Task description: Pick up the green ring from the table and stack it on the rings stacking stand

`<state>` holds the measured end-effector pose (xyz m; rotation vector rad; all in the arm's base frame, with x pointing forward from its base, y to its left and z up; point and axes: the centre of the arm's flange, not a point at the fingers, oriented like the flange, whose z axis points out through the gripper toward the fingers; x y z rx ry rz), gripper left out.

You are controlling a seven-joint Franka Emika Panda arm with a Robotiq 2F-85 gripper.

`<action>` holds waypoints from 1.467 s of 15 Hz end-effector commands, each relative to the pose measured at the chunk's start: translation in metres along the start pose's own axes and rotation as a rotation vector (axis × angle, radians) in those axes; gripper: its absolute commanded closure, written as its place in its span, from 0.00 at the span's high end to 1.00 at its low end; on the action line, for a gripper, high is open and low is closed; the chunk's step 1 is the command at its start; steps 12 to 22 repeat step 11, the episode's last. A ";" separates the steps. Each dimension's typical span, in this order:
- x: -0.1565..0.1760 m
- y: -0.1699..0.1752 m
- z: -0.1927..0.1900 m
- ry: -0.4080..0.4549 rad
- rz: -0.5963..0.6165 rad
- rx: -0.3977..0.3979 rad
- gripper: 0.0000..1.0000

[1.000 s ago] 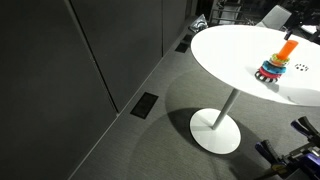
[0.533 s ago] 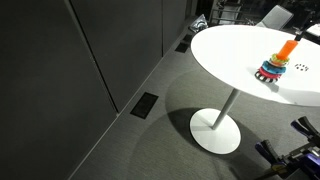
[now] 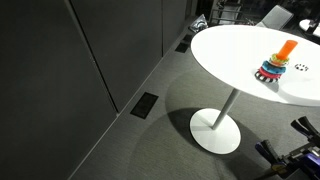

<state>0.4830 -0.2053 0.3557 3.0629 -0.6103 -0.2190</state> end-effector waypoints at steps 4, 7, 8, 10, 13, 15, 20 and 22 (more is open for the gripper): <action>-0.032 0.007 -0.037 0.073 0.011 0.045 1.00; -0.024 0.004 -0.036 0.068 0.004 0.029 1.00; -0.025 0.004 -0.036 0.067 0.004 0.029 1.00; -0.026 0.004 -0.035 0.065 0.004 0.029 1.00; -0.026 0.004 -0.034 0.064 0.004 0.029 1.00; -0.026 0.004 -0.034 0.064 0.004 0.029 1.00; -0.026 0.004 -0.034 0.064 0.004 0.029 1.00; -0.026 0.004 -0.034 0.064 0.004 0.029 1.00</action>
